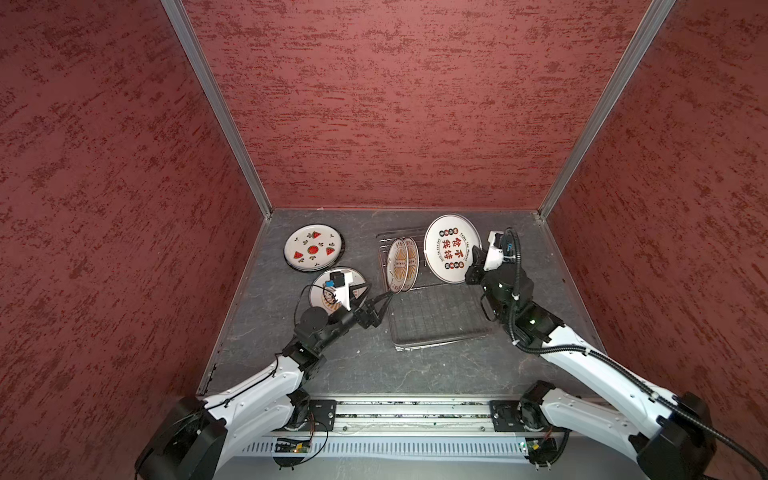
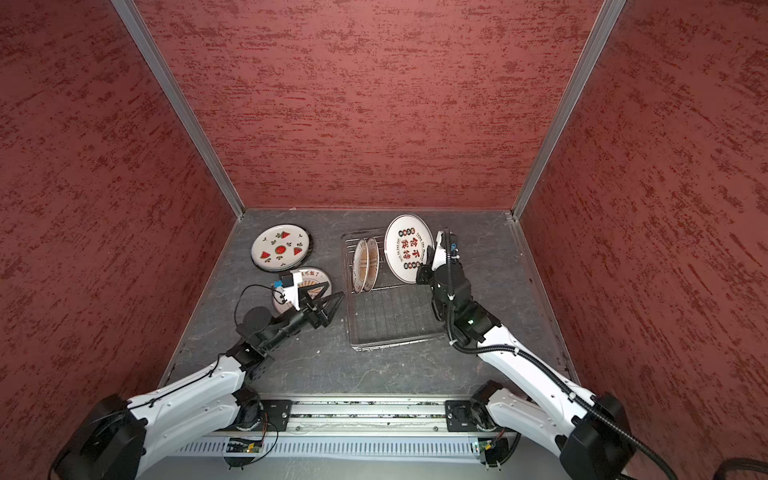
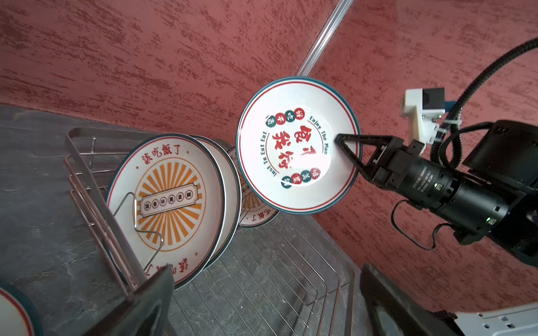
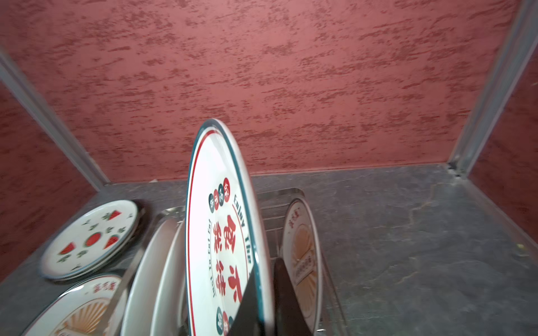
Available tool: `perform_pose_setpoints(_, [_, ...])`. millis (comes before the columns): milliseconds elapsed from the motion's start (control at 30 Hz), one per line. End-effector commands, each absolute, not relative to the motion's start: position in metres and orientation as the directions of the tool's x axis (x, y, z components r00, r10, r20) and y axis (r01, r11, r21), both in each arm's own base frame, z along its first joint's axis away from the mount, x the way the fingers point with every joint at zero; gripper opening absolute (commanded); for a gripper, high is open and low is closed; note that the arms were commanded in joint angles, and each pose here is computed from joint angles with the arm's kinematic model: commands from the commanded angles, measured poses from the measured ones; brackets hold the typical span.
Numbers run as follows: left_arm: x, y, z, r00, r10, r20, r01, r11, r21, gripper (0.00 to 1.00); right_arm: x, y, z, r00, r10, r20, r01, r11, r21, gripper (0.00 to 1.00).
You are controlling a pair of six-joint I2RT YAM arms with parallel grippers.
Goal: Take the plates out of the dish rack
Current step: 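Lift the 'Enjoy The Moment' plate up out of the rack with the right gripper, then carry the plate toward the left gripper while the left gripper grasps its rim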
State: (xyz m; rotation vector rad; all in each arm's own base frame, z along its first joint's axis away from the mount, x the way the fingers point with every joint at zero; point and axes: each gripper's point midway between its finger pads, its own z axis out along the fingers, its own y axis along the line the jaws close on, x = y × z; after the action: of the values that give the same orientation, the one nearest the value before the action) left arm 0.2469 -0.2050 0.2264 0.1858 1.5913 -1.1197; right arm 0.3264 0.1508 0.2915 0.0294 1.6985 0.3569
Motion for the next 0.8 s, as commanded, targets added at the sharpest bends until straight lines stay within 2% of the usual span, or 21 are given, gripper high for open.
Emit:
perform_pose_setpoints(0, [0.232,-0.208,0.227,-0.409,-0.413,-0.813,0.674,0.463,-0.575,0.99,0.301,0.173,0.339,-0.082,0.395,-0.915,-0.414,0.821,0.392,0.00])
perform_pose_setpoints(200, [0.220,-0.213,0.236,-0.403,-0.418,-0.814,0.726,0.396,-0.562,0.99,0.273,0.193,0.343,-0.128,0.460,-0.879,-0.585,0.680,0.441,0.00])
perform_pose_setpoints(400, [0.228,-0.212,0.231,-0.434,-0.451,-0.780,0.667,0.421,-0.614,0.99,0.256,0.221,0.335,-0.197,0.478,-0.856,-0.722,0.520,0.456,0.00])
perform_pose_setpoints(533, [0.229,-0.214,0.232,-0.427,-0.448,-0.786,0.658,0.442,-0.609,0.99,0.256,0.230,0.326,-0.222,0.487,-0.845,-0.743,0.477,0.470,0.00])
perform_pose_setpoints(667, [0.231,-0.217,0.232,-0.440,-0.449,-0.778,0.638,0.453,-0.622,0.92,0.258,0.229,0.320,-0.217,0.478,-0.851,-0.738,0.490,0.464,0.00])
perform_pose_setpoints(767, [0.236,-0.218,0.228,-0.449,-0.448,-0.773,0.607,0.483,-0.632,0.81,0.251,0.230,0.320,-0.217,0.484,-0.848,-0.760,0.461,0.458,0.00])
